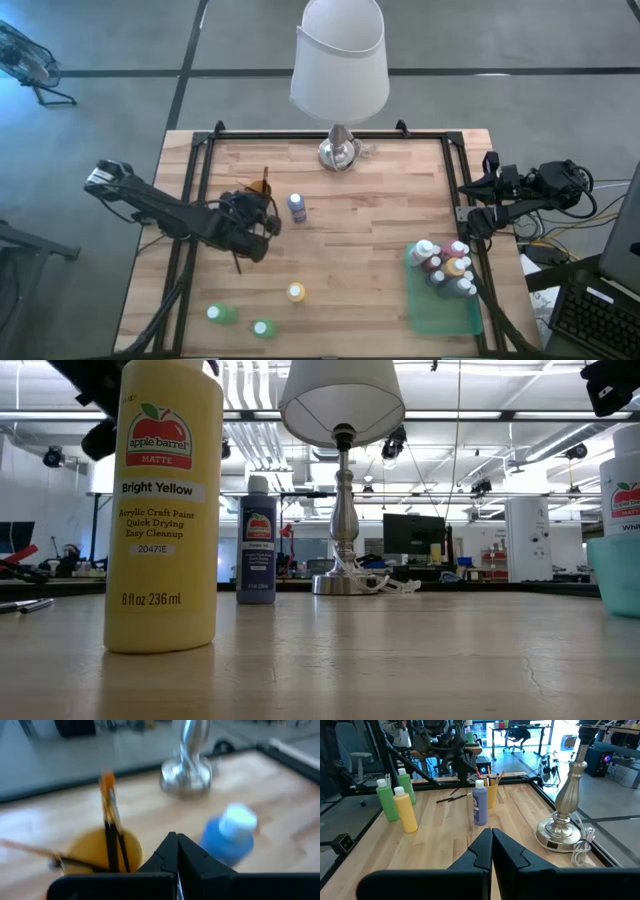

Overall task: Pick & Place Paint Supplies
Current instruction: Put the silver paint brush into the yellow cup

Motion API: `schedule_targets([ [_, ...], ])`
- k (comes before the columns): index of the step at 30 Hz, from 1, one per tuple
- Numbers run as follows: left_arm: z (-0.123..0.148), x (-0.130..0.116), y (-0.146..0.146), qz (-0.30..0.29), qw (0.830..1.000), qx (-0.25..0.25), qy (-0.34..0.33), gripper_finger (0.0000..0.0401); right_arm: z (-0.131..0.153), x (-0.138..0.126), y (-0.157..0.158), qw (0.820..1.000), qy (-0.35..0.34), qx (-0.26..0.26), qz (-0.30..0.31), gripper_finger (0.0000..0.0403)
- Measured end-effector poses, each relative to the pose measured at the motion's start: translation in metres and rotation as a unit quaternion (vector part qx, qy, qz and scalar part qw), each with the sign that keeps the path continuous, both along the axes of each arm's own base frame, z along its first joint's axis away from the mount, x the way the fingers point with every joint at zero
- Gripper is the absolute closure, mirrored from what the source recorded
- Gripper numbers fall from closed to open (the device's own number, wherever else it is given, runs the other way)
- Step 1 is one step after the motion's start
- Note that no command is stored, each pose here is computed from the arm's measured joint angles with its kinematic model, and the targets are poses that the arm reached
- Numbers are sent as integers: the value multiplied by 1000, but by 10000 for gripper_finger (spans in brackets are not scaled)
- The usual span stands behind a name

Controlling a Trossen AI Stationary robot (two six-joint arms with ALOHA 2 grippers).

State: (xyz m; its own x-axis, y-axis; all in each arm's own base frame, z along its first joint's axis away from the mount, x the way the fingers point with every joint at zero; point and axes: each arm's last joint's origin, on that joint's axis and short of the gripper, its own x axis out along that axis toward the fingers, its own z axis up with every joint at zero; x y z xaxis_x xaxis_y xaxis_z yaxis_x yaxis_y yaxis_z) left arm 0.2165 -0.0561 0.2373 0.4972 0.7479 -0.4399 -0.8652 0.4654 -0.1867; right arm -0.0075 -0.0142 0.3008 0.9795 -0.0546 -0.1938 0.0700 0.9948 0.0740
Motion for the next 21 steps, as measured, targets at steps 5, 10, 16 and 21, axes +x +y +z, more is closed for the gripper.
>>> schedule_targets([
  [5, 10, -4, 4, 29, 996, 74, -29, 400, 0, 0, 0, 1000, 0, 0, 0, 394],
  [10, 18, -9, 7, 54, 989, 129, -47, 401, 0, 0, 0, 1000, 0, 0, 0, 394],
  [16, 24, -12, 9, 88, 974, 198, -64, 400, 0, 0, 0, 1000, 0, 0, 0, 394],
  [21, 24, -10, 17, 109, 967, 228, -41, 400, 0, 0, 0, 1000, 0, 0, 0, 394],
])
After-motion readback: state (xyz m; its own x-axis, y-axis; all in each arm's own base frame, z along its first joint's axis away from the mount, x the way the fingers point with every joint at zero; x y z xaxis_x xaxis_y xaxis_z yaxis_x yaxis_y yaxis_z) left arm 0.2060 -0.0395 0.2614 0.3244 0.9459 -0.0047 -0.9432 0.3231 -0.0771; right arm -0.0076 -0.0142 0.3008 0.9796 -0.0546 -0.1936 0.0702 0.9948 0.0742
